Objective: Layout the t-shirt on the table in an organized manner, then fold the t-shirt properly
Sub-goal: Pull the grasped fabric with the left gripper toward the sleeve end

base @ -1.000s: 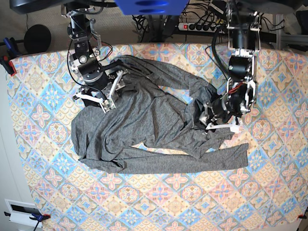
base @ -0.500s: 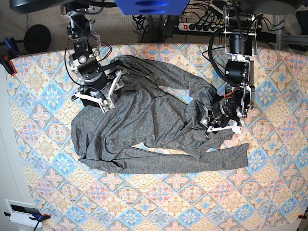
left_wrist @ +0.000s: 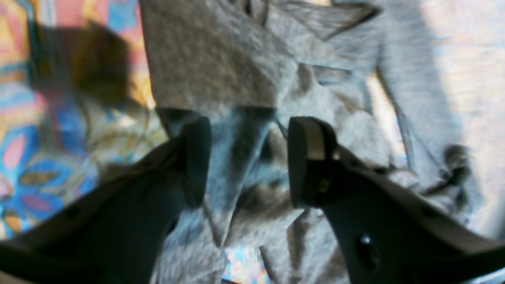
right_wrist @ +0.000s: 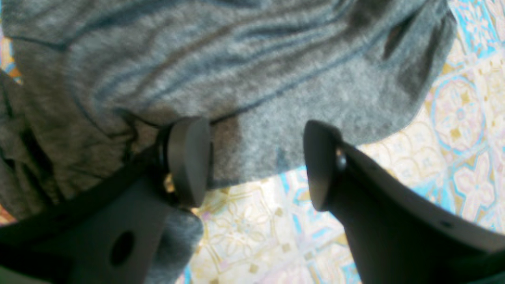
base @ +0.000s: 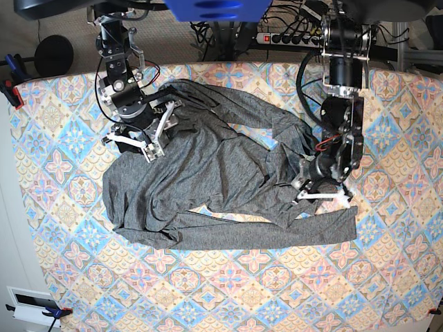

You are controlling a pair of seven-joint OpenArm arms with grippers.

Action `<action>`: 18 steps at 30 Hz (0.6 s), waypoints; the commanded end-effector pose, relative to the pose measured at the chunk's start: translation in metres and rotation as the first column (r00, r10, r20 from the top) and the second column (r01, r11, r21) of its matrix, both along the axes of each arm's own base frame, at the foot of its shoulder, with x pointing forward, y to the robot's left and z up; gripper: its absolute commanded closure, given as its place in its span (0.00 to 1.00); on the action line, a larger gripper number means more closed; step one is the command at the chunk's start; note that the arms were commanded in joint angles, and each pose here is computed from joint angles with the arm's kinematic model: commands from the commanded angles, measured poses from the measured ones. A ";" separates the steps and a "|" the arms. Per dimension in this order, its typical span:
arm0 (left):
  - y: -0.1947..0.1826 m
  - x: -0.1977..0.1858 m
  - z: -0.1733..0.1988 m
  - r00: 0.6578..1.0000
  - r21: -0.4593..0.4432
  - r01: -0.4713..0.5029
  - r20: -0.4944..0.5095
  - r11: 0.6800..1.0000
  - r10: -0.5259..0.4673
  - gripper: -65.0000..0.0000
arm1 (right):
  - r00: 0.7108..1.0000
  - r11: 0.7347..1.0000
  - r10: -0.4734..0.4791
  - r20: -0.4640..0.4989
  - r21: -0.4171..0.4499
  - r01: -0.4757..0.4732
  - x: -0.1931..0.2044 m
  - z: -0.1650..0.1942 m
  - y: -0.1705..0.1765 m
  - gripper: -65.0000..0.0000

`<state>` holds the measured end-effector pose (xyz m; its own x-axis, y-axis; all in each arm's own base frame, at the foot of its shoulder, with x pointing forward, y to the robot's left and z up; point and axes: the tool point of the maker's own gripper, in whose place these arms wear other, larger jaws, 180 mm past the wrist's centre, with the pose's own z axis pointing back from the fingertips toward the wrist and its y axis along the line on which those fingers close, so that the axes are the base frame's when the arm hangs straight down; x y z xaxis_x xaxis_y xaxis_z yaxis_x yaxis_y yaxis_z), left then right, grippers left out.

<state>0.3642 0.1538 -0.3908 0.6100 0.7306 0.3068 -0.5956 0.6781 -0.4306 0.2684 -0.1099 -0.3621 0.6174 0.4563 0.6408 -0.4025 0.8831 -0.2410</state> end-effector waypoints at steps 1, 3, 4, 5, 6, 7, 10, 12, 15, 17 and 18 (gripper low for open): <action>0.002 0.013 0.010 1.000 0.018 0.013 0.025 1.000 -0.014 0.53 | 0.999 1.000 0.003 0.045 0.010 -0.004 0.008 0.011 0.002 0.43; 0.008 0.016 0.006 1.000 0.057 0.012 0.005 0.998 -0.012 0.53 | 0.999 1.000 0.003 0.043 0.010 -0.004 0.007 0.010 0.002 0.43; 0.011 0.016 0.004 1.000 0.069 0.010 -0.003 0.998 -0.009 0.53 | 0.999 1.000 0.003 0.043 0.010 -0.004 0.007 0.010 0.002 0.43; 0.013 0.018 0.003 1.000 0.082 0.007 -0.008 0.997 -0.006 0.53 | 0.999 1.000 0.003 0.043 0.010 -0.004 0.007 0.010 0.002 0.43; 0.016 0.019 0.003 1.000 0.094 0.004 -0.009 0.996 -0.003 0.53 | 0.999 1.000 0.003 0.043 0.012 -0.004 0.007 0.010 0.002 0.43; 0.018 0.020 0.004 1.000 0.110 0.002 -0.006 0.994 -0.002 0.53 | 0.999 1.000 0.003 0.043 0.012 -0.004 0.007 0.010 0.002 0.43; 0.014 0.020 0.003 0.999 0.166 0.043 -0.012 0.985 -0.042 0.53 | 0.999 1.000 0.003 0.042 0.012 -0.004 0.007 0.010 0.002 0.43; 0.017 0.019 0.002 0.998 0.221 0.069 -0.020 0.973 -0.066 0.53 | 0.999 1.000 0.004 0.042 0.009 -0.004 0.007 0.010 0.001 0.43; 0.016 0.015 -0.003 0.995 0.265 0.104 -0.037 0.959 -0.098 0.53 | 0.999 1.000 0.004 0.042 0.009 -0.004 0.007 0.010 0.001 0.43; 0.011 0.014 -0.004 0.992 0.275 0.127 -0.043 0.953 -0.119 0.54 | 0.999 1.000 0.004 0.042 0.009 -0.004 0.007 0.010 0.001 0.43; 0.009 0.013 -0.005 0.991 0.276 0.132 -0.044 0.952 -0.125 0.54 | 0.999 1.000 0.004 0.042 0.009 -0.004 0.007 0.010 0.001 0.43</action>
<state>0.3639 0.1629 -0.4102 0.7234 0.5405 0.4296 -0.5181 0.8362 -0.1797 0.2675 -0.1089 -0.3627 0.6176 0.4569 0.6401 -0.4052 0.8825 -0.2389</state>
